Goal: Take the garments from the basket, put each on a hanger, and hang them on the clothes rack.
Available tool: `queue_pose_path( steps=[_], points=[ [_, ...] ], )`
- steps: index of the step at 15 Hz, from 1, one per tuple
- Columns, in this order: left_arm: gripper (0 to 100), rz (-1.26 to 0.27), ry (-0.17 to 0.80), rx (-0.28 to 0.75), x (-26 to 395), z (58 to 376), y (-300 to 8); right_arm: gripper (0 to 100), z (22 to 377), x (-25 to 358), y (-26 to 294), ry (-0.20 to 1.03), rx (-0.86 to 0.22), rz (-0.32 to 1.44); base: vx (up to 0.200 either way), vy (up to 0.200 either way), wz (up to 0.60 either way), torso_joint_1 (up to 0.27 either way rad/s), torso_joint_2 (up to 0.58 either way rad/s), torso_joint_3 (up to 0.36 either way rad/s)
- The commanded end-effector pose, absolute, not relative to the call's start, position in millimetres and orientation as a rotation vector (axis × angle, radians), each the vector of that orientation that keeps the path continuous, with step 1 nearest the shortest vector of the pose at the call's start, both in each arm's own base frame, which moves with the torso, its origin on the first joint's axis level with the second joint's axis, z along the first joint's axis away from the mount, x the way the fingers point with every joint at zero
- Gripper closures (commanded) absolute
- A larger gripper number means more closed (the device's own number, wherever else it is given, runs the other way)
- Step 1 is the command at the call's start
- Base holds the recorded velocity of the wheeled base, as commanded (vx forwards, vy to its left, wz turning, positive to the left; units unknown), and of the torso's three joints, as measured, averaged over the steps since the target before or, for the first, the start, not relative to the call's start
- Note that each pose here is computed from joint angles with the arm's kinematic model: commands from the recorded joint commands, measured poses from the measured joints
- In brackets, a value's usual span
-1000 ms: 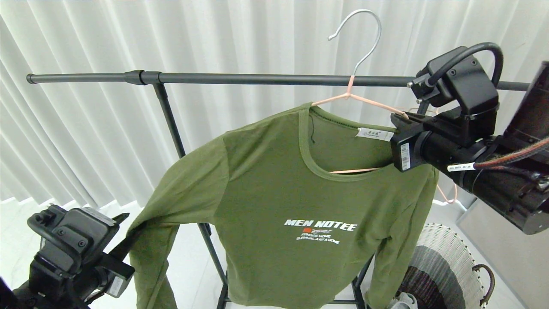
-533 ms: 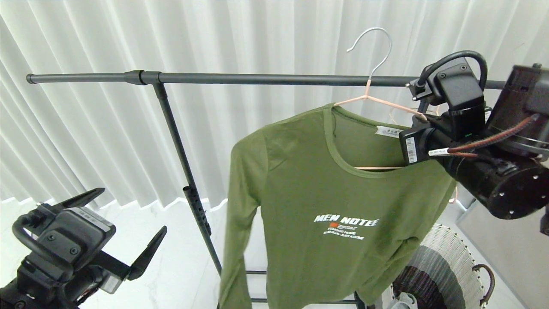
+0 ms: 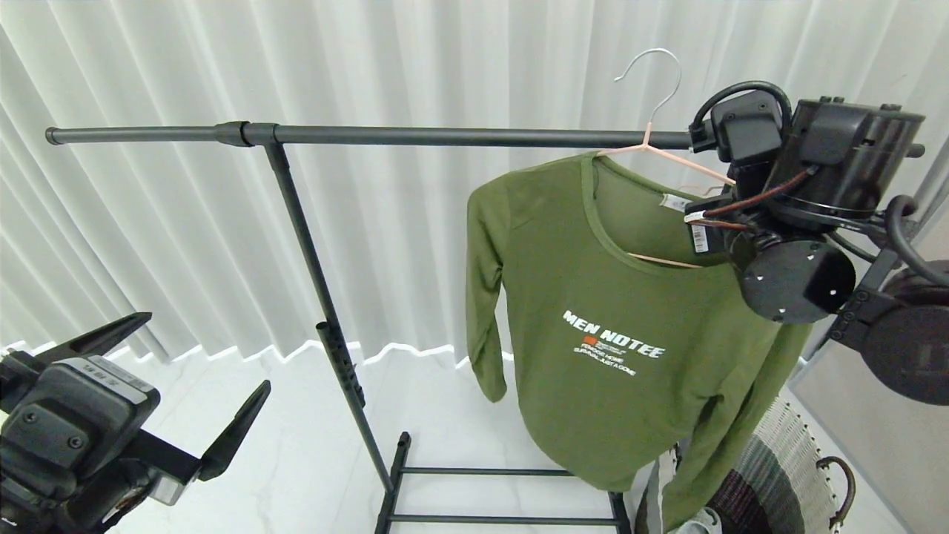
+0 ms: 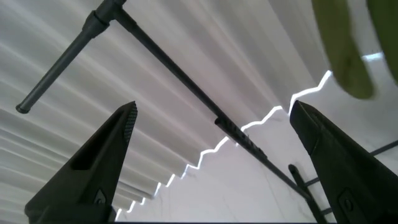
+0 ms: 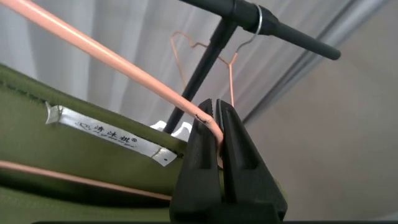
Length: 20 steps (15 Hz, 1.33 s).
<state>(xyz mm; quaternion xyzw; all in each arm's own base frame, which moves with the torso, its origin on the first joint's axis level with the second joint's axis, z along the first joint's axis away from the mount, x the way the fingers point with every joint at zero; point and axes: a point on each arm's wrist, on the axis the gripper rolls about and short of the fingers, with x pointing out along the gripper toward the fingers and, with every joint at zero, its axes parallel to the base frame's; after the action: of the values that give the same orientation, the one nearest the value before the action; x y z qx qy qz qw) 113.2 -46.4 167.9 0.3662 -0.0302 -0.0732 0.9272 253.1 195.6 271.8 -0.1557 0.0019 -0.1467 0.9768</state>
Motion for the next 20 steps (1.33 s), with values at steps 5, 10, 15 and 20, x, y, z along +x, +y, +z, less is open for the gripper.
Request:
queue_pose_path(
  steps=[5, 10, 15, 20],
  points=[
    [0, -0.151, -0.061, 0.751, 114, 168, -47, 100, 261, 263, 201, 0.027, -0.335, -0.312, 0.2, 0.0, 0.0, 0.001, 0.0, 0.004],
    [0, -0.166, -0.064, 0.752, 113, 167, -48, 100, 246, 272, 207, 0.068, -0.36, -0.383, 0.12, 0.0, 0.0, 0.002, 0.0, 0.001],
    [0, -0.2, -0.067, 0.757, 112, 166, -52, 100, 235, 279, 209, 0.103, -0.383, -0.474, 0.0, 0.0, 0.0, 0.0, 0.0, 0.0],
    [0, -0.196, -0.068, 0.756, 113, 167, -52, 100, 224, 298, 204, 0.14, -0.394, -0.613, 0.0, 0.0, 0.0, 0.0, 0.0, 0.0]
  ],
)
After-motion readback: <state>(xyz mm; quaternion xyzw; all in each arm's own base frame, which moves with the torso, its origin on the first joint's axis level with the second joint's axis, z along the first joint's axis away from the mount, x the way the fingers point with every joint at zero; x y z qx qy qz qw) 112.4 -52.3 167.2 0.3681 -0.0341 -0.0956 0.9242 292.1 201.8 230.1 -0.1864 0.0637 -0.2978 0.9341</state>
